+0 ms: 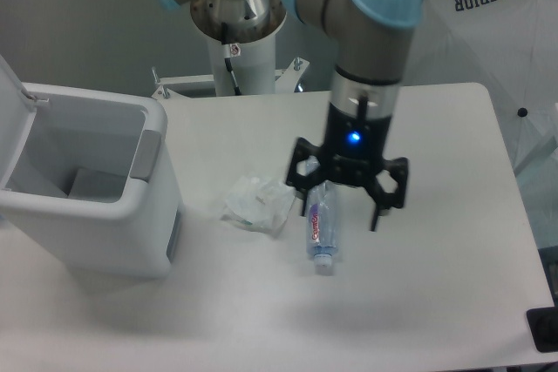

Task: Open the trash can
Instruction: 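Withdraw the gripper from the open bin back above the water bottle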

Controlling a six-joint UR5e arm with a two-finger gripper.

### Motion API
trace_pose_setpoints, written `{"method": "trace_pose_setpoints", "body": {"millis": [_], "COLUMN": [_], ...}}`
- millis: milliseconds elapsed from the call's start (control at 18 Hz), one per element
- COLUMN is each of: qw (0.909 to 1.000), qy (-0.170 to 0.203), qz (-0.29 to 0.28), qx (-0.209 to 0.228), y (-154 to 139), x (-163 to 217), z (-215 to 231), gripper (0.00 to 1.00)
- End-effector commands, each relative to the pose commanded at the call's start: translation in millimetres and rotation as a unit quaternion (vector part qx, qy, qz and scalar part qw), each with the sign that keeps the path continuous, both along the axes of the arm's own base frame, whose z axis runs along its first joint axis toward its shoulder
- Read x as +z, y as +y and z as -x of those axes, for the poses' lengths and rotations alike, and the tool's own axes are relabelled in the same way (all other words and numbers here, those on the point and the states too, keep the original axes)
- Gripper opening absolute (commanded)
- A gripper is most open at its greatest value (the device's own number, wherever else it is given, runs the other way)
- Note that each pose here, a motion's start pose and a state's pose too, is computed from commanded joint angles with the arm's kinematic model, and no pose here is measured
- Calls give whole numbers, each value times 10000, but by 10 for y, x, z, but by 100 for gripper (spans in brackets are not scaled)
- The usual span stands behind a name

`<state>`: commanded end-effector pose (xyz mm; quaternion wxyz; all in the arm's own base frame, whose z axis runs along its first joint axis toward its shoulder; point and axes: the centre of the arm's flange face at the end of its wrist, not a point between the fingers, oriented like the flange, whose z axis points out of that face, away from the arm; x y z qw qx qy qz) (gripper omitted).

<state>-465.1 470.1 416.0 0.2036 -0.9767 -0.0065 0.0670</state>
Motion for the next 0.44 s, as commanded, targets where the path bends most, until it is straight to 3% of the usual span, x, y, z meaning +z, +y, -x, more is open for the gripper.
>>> {"method": "trace_pose_setpoints", "body": {"millis": [278,444], "qw": [9938,9899], "qy": [267,382], "qz": [842,1182], "qx": [-671,-680], "y": [-114,-149], "x": [-526,-617], "z": [233,288], "gripper": [100,100]}}
